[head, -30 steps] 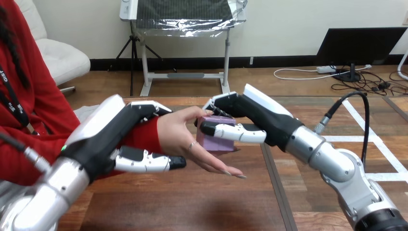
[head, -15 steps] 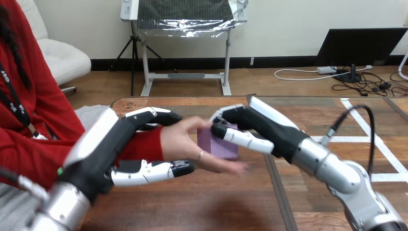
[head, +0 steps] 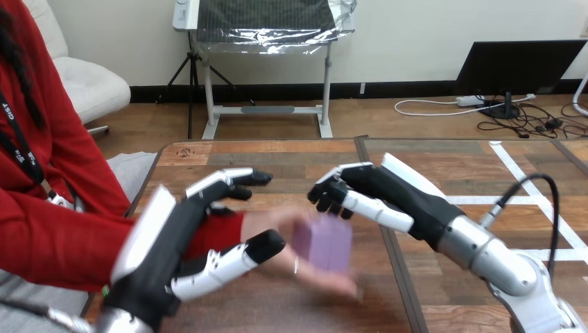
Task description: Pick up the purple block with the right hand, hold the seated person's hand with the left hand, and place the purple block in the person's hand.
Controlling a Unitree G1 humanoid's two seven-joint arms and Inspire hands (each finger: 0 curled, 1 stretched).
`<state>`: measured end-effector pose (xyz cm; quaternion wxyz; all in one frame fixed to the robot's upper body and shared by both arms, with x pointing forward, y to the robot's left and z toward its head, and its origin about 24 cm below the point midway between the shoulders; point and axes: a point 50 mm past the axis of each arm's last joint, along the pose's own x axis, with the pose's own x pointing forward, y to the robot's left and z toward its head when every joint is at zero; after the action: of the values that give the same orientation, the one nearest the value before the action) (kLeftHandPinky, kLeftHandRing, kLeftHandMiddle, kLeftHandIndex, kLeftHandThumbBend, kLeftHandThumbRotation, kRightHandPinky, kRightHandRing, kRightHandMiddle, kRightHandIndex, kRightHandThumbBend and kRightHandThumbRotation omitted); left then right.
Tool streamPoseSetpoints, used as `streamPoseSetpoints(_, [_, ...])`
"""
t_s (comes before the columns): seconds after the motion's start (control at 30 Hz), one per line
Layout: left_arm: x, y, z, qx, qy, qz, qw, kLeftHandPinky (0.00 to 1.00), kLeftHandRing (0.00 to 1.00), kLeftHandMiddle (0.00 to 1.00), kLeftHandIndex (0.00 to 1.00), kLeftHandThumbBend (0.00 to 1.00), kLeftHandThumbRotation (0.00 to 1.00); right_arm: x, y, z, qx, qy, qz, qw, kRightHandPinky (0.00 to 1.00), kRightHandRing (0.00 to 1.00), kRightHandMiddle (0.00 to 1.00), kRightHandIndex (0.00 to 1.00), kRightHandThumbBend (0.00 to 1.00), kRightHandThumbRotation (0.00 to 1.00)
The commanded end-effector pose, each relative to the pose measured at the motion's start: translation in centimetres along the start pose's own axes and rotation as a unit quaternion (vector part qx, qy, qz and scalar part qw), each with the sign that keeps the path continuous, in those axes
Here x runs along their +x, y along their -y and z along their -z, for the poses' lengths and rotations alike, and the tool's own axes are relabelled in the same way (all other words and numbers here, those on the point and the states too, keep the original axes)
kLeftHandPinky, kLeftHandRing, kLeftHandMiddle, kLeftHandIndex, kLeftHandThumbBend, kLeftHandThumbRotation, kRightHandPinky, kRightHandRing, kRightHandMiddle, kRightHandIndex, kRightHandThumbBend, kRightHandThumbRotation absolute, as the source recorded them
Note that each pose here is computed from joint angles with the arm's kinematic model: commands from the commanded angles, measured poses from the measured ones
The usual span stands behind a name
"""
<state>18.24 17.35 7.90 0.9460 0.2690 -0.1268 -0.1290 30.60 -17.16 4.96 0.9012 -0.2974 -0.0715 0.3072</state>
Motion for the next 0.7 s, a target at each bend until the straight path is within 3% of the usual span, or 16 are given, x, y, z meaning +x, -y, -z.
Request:
streamPoseSetpoints(0.0, [-0.2, 0.8, 0.5, -0.013, 0.004, -0.008, 0.9999, 0.68, 0.79, 0.81, 0.77, 0.79, 0.99, 0.0, 1.2, -0.7, 0.008, 0.019, 0.023, 0.9995, 0.55, 0.59, 0.63, 0.64, 0.62, 0.97])
streamPoseSetpoints(0.27, [-0.8, 0.8, 1.0, -0.014, -0.002, -0.021, 0.9997, 0.69, 0.78, 0.80, 0.76, 0.68, 0.99, -0.6, 0.8, -0.4, 0.012, 0.024, 0.019, 0.9995, 0.53, 0.58, 0.62, 0.65, 0.60, 0.97])
streamPoseSetpoints(0.67, [-1.3, 0.8, 1.2, -0.023, -0.013, -0.032, 0.9991, 0.69, 0.78, 0.79, 0.76, 0.66, 0.93, -1.1, 0.4, -0.3, 0.011, 0.027, 0.021, 0.9994, 0.52, 0.58, 0.62, 0.65, 0.61, 0.98])
